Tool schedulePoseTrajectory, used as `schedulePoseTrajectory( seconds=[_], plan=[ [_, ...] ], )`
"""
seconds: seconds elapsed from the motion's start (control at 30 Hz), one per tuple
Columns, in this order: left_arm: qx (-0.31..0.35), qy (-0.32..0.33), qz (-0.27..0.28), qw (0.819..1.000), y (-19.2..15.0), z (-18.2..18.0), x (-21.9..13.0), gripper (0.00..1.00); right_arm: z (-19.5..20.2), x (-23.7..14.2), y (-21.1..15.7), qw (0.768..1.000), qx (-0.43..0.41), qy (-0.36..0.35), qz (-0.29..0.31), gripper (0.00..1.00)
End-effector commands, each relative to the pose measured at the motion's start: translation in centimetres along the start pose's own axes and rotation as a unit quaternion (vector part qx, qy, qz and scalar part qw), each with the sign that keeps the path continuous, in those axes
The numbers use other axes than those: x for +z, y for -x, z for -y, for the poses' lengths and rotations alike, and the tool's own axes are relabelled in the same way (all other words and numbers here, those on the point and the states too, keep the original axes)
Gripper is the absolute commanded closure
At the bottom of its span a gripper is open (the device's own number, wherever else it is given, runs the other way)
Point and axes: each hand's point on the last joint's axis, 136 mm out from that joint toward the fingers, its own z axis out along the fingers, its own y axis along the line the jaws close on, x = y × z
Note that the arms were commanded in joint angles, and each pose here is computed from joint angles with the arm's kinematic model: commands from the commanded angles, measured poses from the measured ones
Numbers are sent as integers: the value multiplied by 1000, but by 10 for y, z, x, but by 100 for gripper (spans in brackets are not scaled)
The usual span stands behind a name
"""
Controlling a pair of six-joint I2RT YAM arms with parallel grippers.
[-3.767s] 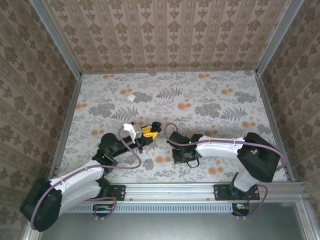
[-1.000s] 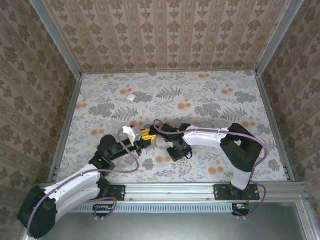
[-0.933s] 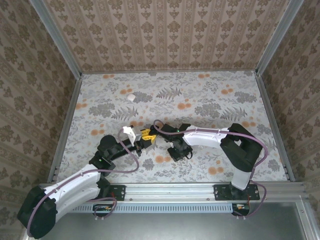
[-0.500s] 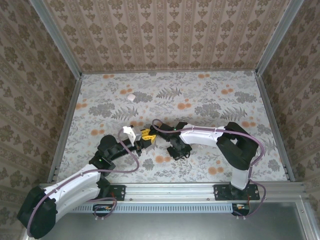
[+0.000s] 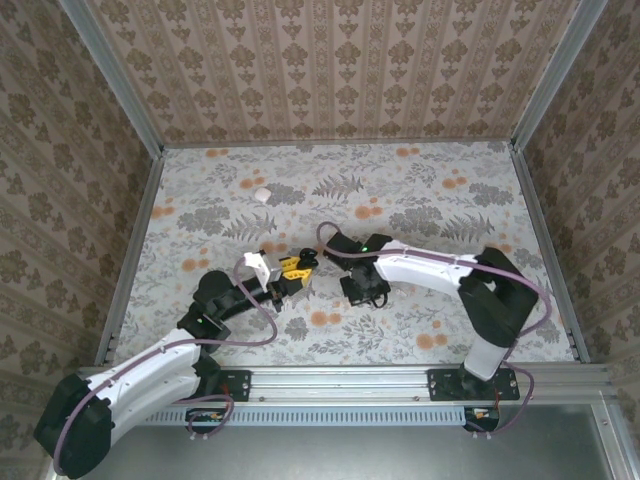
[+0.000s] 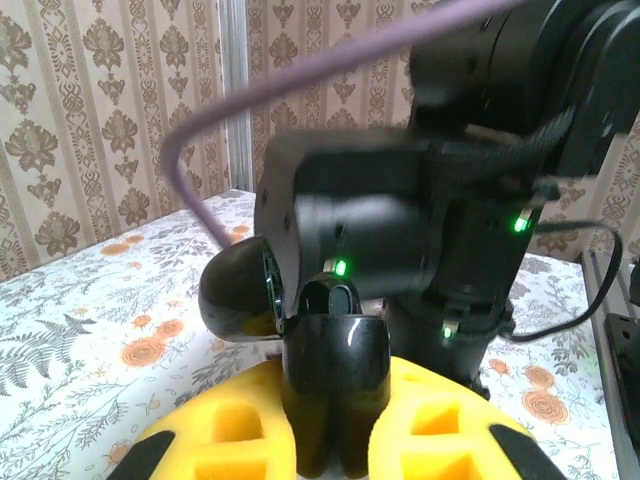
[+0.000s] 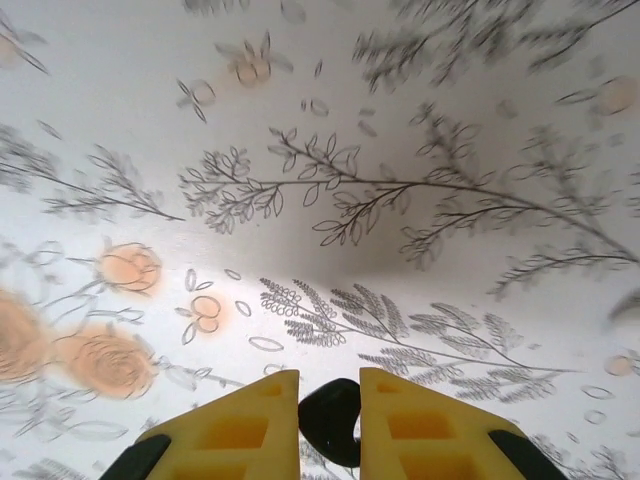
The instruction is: Insert wireless bluetooth earbuds into charging case
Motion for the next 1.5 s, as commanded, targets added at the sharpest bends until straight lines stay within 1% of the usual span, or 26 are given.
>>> schedulePoseTrajectory(
  seconds=[0.0, 0.17, 0.27, 0.33, 0.5, 0.6, 0.73, 0.9, 1.03, 1.17, 1.33, 1.47],
  plan=[
    [24, -16, 47, 998, 36, 7, 2, 100, 4, -38, 26, 996, 42, 20, 73, 83],
    [28, -20, 56, 998, 43, 8, 3, 100, 7, -83, 45, 983, 69, 63, 155, 83],
    [26, -21, 68, 997, 49, 9, 4, 100, 6, -122, 58, 964, 89, 106, 229, 84],
    [28, -20, 78, 996, 54, 7, 7, 100, 7, -148, 67, 946, 99, 132, 281, 84],
    [34, -30, 91, 995, 63, 6, 22, 100, 26, -199, 78, 902, 133, 151, 382, 83],
    [41, -35, 104, 993, 70, 6, 33, 100, 33, -223, 83, 876, 151, 173, 424, 82],
    [60, -16, 137, 989, 84, 2, 46, 100, 34, -254, 91, 833, 186, 225, 471, 80],
    [85, -3, 174, 981, 99, 1, 59, 100, 27, -287, 103, 783, 223, 298, 499, 79],
    [98, 3, 184, 978, 104, -1, 66, 100, 18, -306, 110, 755, 238, 346, 503, 79],
    [108, 13, 191, 976, 110, -5, 67, 100, 10, -313, 115, 737, 252, 384, 496, 79],
    [108, 19, 200, 974, 118, -6, 67, 100, 4, -299, 120, 713, 293, 424, 475, 79],
    [108, 26, 201, 973, 119, -8, 67, 100, -5, -290, 122, 708, 306, 449, 451, 80]
  ],
)
